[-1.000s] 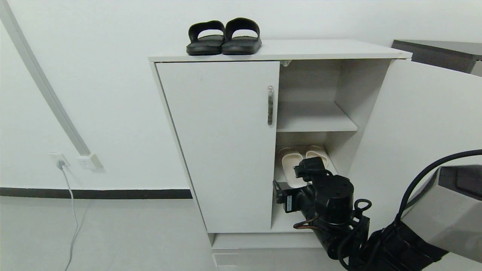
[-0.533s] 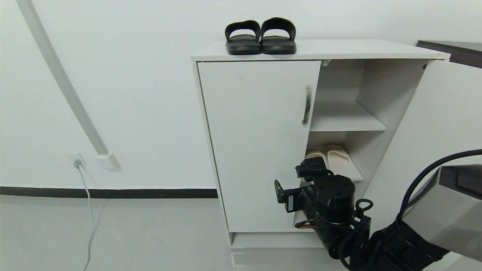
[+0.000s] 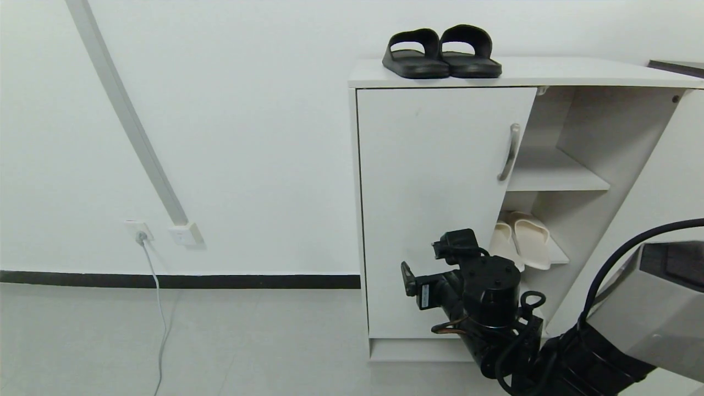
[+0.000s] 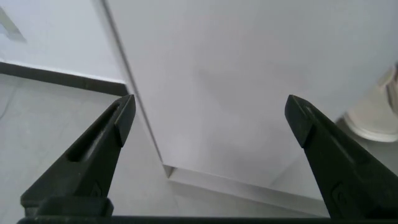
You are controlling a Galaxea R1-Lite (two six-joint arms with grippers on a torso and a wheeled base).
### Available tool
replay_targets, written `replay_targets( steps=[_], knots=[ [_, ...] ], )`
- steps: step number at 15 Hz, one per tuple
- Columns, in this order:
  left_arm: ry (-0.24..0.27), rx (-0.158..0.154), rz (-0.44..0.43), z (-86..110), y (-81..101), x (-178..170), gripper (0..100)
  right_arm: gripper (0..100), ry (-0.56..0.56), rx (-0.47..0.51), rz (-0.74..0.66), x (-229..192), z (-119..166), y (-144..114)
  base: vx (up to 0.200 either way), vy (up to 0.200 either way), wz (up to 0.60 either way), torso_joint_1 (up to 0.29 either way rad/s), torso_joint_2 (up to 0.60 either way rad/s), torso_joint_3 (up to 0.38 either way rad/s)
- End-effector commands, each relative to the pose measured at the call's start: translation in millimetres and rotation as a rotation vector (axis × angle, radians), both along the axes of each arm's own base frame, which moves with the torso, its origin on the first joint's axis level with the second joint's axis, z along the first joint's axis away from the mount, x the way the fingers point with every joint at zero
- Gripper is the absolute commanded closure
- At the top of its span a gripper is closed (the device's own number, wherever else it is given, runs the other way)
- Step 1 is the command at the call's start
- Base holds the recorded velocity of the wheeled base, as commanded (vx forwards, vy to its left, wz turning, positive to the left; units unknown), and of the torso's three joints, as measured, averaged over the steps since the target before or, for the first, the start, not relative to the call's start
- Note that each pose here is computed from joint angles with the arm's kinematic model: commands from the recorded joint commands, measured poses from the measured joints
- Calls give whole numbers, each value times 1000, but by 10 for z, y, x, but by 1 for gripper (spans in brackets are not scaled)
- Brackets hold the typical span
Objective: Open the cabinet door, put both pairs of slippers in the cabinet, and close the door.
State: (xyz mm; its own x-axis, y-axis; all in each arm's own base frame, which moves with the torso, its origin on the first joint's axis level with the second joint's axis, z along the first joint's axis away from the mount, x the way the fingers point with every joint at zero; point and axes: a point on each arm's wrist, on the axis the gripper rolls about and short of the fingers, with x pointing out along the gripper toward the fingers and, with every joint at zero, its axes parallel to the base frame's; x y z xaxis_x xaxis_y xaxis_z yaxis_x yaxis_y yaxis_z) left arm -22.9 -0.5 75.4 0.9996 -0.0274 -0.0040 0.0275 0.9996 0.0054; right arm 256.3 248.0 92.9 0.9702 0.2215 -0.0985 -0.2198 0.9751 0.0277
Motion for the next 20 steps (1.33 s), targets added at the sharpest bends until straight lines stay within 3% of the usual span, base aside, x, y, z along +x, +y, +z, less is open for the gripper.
replay_targets(
  steps=[1, 15, 20],
  knots=[
    [2, -1, 0, -1, 0, 1, 100, 0, 1, -2, -1, -9, -10, -7, 0, 0, 0, 0, 0, 0],
    [2, -5, 14, -1, 2, 1, 100, 0, -40, -43, -30, 14, -37, -173, 0, 0, 0, 0, 0, 0],
    [2, -7, 12, -1, 3, 1, 100, 0, -59, -26, -32, 22, 4, -165, 0, 0, 0, 29, -340, -304]
  ],
)
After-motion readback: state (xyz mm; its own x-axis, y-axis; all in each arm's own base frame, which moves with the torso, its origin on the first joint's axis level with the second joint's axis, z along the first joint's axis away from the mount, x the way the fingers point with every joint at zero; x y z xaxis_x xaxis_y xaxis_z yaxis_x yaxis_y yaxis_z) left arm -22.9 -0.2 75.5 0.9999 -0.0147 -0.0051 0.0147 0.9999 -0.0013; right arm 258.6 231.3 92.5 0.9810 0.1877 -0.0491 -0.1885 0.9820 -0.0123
